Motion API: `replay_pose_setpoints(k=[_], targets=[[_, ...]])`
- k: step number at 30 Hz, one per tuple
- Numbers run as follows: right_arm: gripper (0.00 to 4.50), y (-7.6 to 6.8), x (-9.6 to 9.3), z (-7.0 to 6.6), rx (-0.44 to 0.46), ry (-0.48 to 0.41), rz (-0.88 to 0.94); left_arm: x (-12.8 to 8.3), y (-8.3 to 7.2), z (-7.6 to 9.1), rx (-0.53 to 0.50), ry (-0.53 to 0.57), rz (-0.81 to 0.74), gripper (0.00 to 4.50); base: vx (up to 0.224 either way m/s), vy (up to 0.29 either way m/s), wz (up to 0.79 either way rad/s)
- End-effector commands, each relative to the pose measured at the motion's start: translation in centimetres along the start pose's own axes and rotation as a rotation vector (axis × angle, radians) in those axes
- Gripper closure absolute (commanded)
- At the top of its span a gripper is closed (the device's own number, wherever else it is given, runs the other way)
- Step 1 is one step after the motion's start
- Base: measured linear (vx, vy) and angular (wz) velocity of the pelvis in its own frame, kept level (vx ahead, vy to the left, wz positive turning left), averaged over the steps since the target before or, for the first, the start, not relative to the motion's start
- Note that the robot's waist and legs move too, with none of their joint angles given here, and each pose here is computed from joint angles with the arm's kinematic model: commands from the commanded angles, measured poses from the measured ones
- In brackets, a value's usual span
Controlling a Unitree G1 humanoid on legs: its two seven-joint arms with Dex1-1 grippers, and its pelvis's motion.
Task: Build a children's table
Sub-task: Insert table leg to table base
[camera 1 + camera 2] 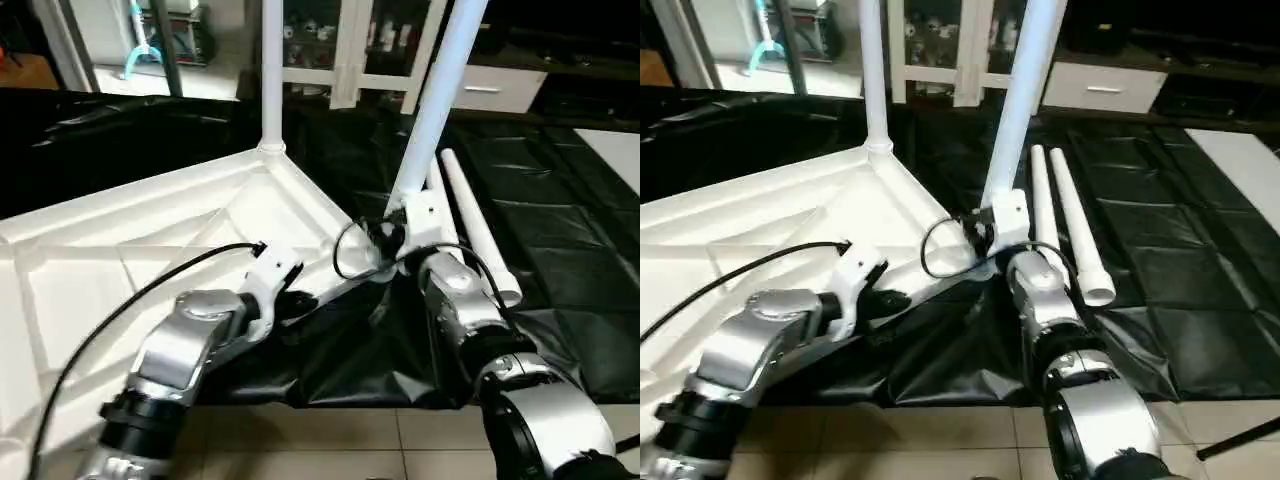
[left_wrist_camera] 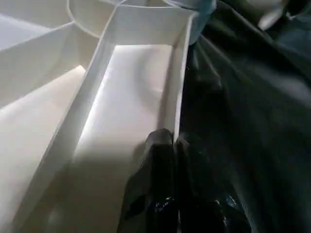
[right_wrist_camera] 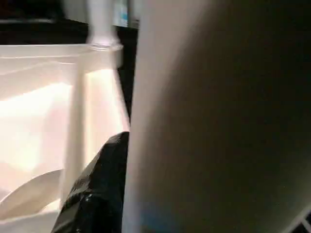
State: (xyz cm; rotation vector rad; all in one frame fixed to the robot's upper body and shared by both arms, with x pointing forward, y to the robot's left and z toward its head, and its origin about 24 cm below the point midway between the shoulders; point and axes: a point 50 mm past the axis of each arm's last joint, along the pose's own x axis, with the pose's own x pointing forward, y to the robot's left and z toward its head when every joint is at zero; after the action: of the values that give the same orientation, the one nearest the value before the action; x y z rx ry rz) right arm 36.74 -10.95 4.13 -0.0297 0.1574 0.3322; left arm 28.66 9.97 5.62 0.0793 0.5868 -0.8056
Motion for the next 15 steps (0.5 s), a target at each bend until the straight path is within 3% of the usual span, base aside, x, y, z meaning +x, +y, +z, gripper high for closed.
replay_pose_setpoints(k=[1,7,10,15], targets=[[2.54,3.3,-1.8,-6.8,-0.107,0.294,0.046,1.3,-3.0,3.8,0.047,-0.117,-0.056,4.50,0.000,0.000,0.00],[2.54,3.0,-1.7,-6.3,-0.073,0.260,0.034,0.9,-2.1,3.6,0.048,-0.104,-0.007,4.50,0.000,0.000,0.00],[2.54,2.8,-1.4,-5.4,-0.020,0.192,0.061,0.5,-1.6,3.4,0.062,-0.094,0.009,4.50,0.000,0.000,0.00],[2.54,2.8,-1.2,-4.7,0.003,0.153,0.102,0.3,-1.6,3.2,0.097,-0.088,-0.012,4.50,0.000,0.000,0.00]])
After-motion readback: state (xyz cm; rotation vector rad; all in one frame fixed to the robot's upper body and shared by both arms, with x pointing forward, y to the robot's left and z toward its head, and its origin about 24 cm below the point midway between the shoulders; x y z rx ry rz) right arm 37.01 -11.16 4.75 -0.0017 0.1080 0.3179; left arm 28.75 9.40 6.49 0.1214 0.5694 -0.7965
